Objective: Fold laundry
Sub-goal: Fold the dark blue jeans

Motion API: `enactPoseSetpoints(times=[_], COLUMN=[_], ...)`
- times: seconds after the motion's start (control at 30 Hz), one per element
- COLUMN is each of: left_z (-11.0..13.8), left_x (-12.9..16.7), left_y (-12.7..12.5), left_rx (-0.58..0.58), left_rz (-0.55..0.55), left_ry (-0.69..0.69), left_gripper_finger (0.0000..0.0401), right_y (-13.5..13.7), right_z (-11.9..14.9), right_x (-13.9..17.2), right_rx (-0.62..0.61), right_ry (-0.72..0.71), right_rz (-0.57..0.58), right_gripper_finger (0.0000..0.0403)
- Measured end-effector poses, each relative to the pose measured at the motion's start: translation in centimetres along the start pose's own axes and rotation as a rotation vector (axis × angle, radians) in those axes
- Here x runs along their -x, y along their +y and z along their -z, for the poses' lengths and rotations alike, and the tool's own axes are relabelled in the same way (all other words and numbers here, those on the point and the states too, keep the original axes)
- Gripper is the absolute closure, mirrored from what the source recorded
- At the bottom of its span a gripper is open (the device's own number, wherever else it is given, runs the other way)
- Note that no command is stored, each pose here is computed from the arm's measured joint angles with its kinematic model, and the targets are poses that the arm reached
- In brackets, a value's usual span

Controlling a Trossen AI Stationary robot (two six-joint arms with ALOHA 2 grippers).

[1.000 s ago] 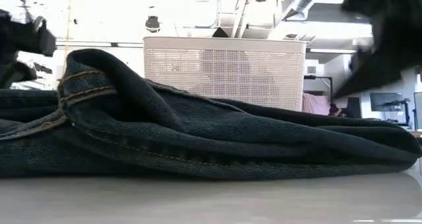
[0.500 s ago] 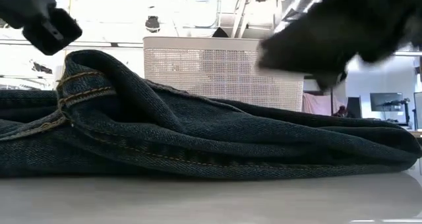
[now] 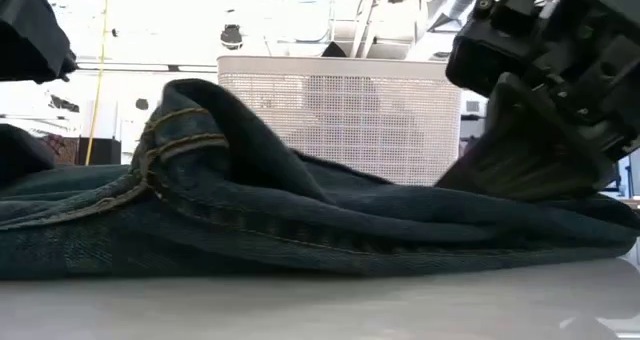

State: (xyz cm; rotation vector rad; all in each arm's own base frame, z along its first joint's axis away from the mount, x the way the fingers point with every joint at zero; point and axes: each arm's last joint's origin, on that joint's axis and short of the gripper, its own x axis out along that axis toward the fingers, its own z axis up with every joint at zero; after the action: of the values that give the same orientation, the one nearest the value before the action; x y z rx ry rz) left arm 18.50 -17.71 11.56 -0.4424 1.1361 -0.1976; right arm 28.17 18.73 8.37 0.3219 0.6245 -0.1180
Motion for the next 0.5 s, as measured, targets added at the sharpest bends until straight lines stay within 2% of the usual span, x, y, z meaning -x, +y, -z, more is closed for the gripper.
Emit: enactPoseSetpoints(times=[0.13,0.23,0.37,0.43,0.5], left_z=[0.0,-0.5,-1.5,-1.8,-2.0], left_x=[-0.5,0.2,1.8,2.4,3.0], left_y=[-0.1,-0.3,-0.6,-0.6,-0.8], left_rx=[0.006,-0.060,-0.115,-0.129,-0.144], left_rz=[0.020,0.048,0.077,0.086,0.101], left_ry=[0.004,-0.051,-0.124,-0.146,-0.168], left_gripper_finger=[0.0401,0.0401,0.0401,0.0401,0.0401], right_y=[0.5,0.7,0.6,0.8,1.4], right_z=[-0.3,-0.4,-1.3,-2.1,-3.3], right_x=[1.5,3.0,5.3,6.4,7.5], right_rx=[0.022,0.040,0.003,-0.013,-0.026], right_ry=[0.040,0.083,0.119,0.084,-0.022], right_rz=[-0.017,-0.007,0.020,0.014,-0.013], right_gripper_finger=[0.0237,0.0237,0.0237,0.0237,0.0237])
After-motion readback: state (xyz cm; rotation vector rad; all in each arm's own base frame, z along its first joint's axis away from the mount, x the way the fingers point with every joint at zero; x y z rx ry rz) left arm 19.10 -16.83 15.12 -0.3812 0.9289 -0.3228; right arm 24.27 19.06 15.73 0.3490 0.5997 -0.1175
